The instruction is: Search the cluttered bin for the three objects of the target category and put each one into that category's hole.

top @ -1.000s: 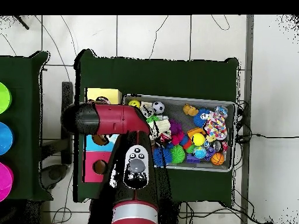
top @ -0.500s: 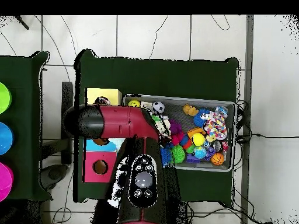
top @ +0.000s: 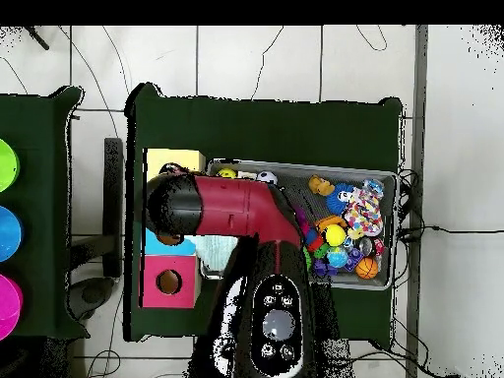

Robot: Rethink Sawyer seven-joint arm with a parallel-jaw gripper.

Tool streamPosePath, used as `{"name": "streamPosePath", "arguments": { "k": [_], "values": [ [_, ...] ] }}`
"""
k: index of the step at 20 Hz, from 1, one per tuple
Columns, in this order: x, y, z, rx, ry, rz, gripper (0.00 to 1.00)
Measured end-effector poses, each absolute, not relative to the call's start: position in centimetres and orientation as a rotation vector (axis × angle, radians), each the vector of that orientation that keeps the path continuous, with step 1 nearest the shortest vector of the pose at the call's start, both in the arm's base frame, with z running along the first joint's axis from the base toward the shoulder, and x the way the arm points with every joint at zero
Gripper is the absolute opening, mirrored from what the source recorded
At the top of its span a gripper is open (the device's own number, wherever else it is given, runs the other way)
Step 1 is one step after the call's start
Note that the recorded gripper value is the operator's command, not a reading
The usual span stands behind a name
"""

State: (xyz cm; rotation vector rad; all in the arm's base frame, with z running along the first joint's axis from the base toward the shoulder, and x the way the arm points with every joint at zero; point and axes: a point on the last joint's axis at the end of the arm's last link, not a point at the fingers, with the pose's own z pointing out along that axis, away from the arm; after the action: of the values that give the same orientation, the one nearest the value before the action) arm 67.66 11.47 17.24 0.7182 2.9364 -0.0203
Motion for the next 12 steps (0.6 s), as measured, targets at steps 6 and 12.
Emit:
{"name": "streamPosePath", "arguments": {
  "k": [6,12],
  "values": [
    [68.7,2.6,18.5,0.796,2.899,-0.058,0.00],
    [69.5,-7.3,17.7,0.652,2.918,-0.094,0.00]
  ]
}}
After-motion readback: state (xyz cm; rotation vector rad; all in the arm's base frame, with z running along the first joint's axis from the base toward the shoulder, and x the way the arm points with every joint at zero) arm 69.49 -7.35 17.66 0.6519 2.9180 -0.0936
